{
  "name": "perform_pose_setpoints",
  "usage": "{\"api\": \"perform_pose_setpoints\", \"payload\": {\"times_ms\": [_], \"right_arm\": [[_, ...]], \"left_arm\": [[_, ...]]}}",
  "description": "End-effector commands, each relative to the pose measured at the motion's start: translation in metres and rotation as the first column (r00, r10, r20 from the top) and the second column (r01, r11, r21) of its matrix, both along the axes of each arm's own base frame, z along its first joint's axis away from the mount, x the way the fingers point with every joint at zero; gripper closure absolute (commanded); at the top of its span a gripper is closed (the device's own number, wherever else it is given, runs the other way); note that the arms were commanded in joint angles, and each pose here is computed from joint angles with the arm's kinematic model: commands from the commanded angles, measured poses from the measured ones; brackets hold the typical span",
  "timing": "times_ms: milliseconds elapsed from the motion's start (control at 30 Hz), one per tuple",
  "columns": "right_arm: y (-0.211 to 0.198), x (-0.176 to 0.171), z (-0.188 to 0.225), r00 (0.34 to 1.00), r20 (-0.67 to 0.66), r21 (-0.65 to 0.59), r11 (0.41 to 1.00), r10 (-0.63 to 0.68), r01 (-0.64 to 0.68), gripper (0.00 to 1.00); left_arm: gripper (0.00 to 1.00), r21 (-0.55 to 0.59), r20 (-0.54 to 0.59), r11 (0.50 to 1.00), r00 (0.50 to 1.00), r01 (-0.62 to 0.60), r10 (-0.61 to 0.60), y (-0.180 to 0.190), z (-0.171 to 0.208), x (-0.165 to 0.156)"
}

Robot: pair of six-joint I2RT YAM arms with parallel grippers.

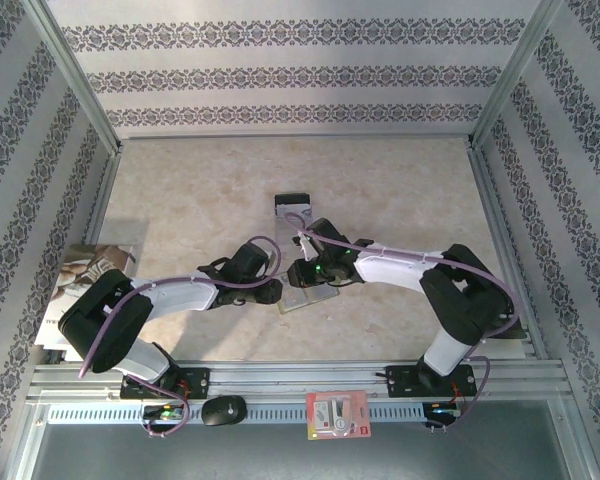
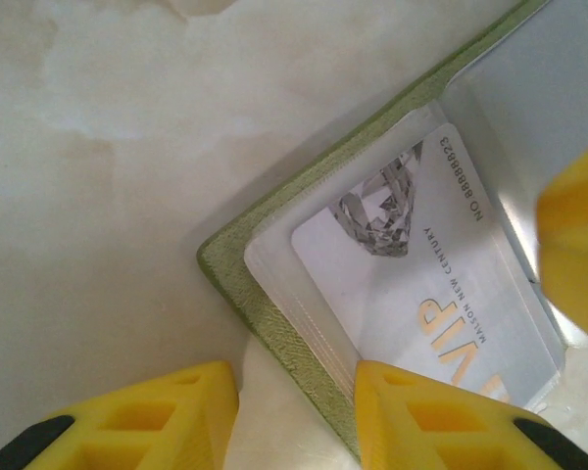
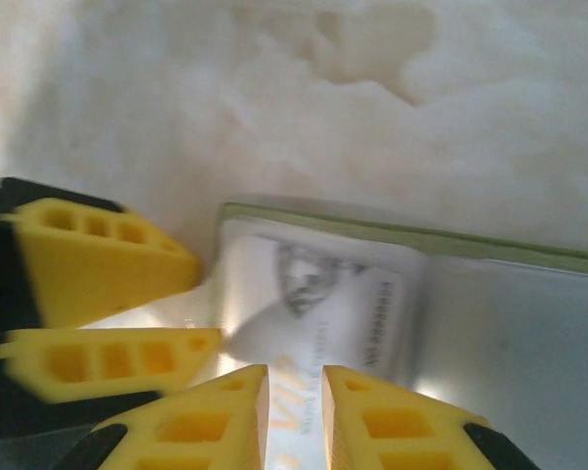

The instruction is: Take the credit cards out of the card holder

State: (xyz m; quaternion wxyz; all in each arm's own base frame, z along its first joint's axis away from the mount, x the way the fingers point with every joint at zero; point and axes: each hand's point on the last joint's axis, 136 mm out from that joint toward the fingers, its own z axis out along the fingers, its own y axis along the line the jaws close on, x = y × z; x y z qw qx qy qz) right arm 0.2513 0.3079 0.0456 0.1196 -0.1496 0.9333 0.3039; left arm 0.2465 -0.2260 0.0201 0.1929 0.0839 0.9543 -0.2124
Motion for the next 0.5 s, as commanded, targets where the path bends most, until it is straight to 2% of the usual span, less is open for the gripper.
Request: {"api": "perform_pose_setpoints", "payload": {"times_ms": [0,233,467], "right_arm": [[-0.001,0.002,-0.003,1.000,-0.024,0.030,1.000,-0.004,0.005,0.78],[-0.019,0.007,-0.018,0.995,-0.062,0.005,0.996,-0.084,0.085,0.82],[-0.024,0.006,-0.009,0.994,-0.028,0.038,0.994,-0.103,0.104,0.79]], "left_arm": [[0.63,0.106,-0.046,0.993,0.998,-0.048,0.053,0.034,-0.028,-0.002],[0.65,0.105,-0.055,0.993,0.997,-0.046,0.051,0.031,-0.034,0.004],[0.63,0.101,-0.054,0.994,0.998,-0.035,0.040,0.025,-0.036,0.017]]}}
